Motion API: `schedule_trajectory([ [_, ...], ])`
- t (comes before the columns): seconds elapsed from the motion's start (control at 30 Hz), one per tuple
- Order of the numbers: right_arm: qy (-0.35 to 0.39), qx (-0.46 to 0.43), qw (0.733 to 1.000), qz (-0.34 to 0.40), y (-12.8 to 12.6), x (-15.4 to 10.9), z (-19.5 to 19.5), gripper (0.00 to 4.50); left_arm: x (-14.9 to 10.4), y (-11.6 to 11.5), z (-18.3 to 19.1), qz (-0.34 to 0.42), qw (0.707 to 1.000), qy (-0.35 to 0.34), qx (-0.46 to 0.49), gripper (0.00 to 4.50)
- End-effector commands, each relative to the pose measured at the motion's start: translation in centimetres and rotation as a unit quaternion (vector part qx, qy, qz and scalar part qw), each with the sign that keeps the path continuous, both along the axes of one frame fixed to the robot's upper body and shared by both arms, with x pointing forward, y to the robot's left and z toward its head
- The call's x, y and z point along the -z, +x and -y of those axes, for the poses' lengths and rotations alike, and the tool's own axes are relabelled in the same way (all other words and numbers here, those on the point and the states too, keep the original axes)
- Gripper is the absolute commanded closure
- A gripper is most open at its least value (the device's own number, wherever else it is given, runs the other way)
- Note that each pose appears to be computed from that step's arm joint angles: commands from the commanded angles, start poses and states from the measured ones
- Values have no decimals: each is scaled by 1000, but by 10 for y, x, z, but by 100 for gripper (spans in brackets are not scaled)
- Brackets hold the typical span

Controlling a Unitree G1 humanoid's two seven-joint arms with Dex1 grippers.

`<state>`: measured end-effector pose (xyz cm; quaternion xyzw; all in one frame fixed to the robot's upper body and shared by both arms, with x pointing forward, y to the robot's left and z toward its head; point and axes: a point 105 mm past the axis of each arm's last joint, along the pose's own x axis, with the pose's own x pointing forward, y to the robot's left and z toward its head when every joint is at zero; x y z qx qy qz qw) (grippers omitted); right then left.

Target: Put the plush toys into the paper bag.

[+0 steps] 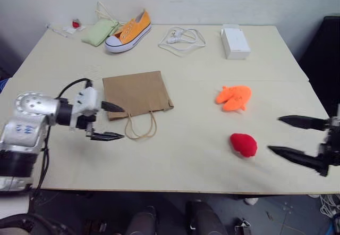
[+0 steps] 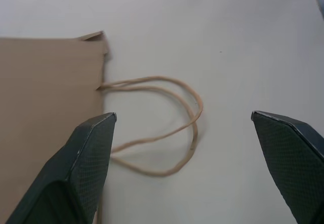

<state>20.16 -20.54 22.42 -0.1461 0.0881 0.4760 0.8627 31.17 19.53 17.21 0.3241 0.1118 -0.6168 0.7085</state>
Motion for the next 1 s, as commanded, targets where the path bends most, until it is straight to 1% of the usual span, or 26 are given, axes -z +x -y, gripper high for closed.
schedule_trajectory([
  [0.03, -5, -29, 999, 33, 3, -5, -27, 0, 8, 16, 9, 45, 997, 47, 32, 1],
  [0.17, 6, -51, 998, 40, 3, -5, -45, 0, 8, 22, 28, 53, 995, 37, 80, 1],
  [0.2, 8, -53, 998, 40, 2, -5, -47, 0, 8, 24, 31, 57, 994, 38, 86, 41],
  [0.23, 8, -52, 998, 40, 3, -4, -48, 0, 8, 26, 33, 60, 993, 39, 91, 63],
  [0.3, 7, -48, 998, 41, 3, -1, -49, 0, 9, 26, 34, 61, 991, 48, 106, 121],
  [0.43, 10, -38, 998, 41, 4, 2, -49, 0, 12, 28, 31, 58, 990, 59, 112, 249],
  [0.47, 10, -36, 998, 41, 4, 3, -49, 0, 13, 28, 30, 56, 990, 60, 112, 288],
  [0.63, 16, -30, 999, 43, 4, 4, -48, 0, 15, 26, 29, 42, 989, 66, 121, 440],
  [0.73, 16, -25, 999, 42, 6, 4, -46, 0, 10, 26, 30, 41, 990, 55, 120, 440],
  [0.83, 17, -20, 999, 38, 6, 7, -44, 0, 4, 23, 28, 37, 990, 49, 126, 385],
  [1.0, 18, -20, 999, 36, 5, 10, -46, 0, 0, 19, 26, 32, 987, 66, 144, 230],
])
